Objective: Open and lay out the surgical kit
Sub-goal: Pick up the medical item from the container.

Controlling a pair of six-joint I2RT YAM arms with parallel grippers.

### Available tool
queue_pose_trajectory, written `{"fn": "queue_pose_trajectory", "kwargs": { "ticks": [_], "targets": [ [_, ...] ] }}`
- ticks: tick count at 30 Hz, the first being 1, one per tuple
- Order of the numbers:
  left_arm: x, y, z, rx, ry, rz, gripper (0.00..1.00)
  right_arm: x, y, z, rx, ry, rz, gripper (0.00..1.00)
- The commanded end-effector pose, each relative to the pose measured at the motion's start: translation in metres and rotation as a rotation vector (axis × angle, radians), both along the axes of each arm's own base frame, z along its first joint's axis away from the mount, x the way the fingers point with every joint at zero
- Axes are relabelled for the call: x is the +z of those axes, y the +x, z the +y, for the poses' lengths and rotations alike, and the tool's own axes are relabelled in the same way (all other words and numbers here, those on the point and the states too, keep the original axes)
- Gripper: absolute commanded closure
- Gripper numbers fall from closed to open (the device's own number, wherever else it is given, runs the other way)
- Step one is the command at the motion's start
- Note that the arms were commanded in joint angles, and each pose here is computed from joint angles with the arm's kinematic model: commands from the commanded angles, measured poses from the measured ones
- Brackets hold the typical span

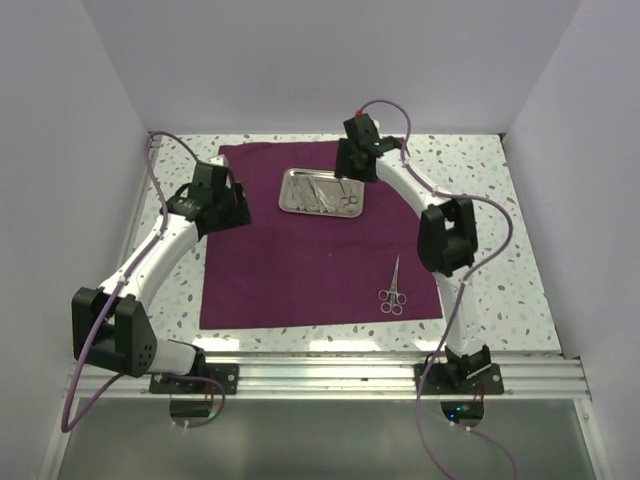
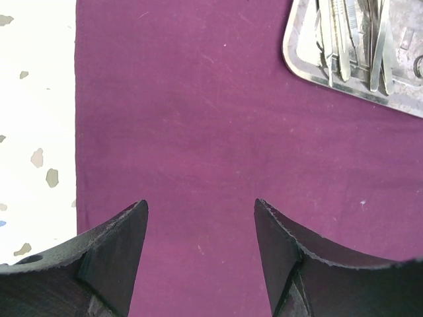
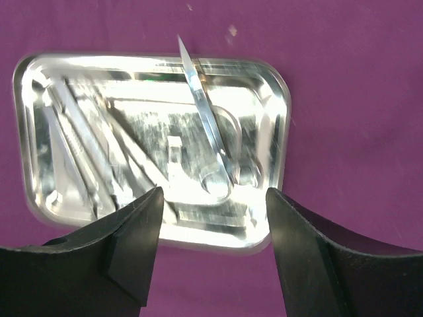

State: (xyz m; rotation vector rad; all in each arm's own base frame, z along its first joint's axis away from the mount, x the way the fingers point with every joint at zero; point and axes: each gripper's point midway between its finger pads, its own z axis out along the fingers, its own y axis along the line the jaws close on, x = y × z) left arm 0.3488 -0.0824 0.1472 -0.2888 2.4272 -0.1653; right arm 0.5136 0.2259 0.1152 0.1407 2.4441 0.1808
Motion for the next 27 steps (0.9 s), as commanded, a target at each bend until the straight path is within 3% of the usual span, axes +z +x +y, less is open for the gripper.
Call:
{"fn": "queue_pose_trajectory", "kwargs": {
  "ticks": [1, 11, 13, 18, 27],
  "targets": [
    [0.006, -0.009, 0.004, 0.009, 0.012, -0.017, 0.31, -0.018, 0.024, 0.015, 0.048, -0.024, 0.022, 0.34],
    [-0.001, -0.024, 0.016, 0.016, 0.064, 0.009, 0.31, -0.044, 0.064, 0.033, 0.077, -0.018, -0.046, 0.34],
    [-0.003, -0.025, 0.017, 0.015, 0.069, 0.013, 0.31, -0.047, 0.067, 0.032, 0.075, -0.026, -0.047, 0.37],
    [-0.005, -0.024, 0.018, 0.016, 0.076, 0.012, 0.31, -0.071, 0.059, 0.030, 0.105, -0.131, -0.009, 0.55],
    [-0.008, -0.025, 0.018, 0.007, 0.082, 0.023, 0.30, -0.115, 0.040, 0.022, 0.098, -0.197, 0.096, 0.64]
  ]
}}
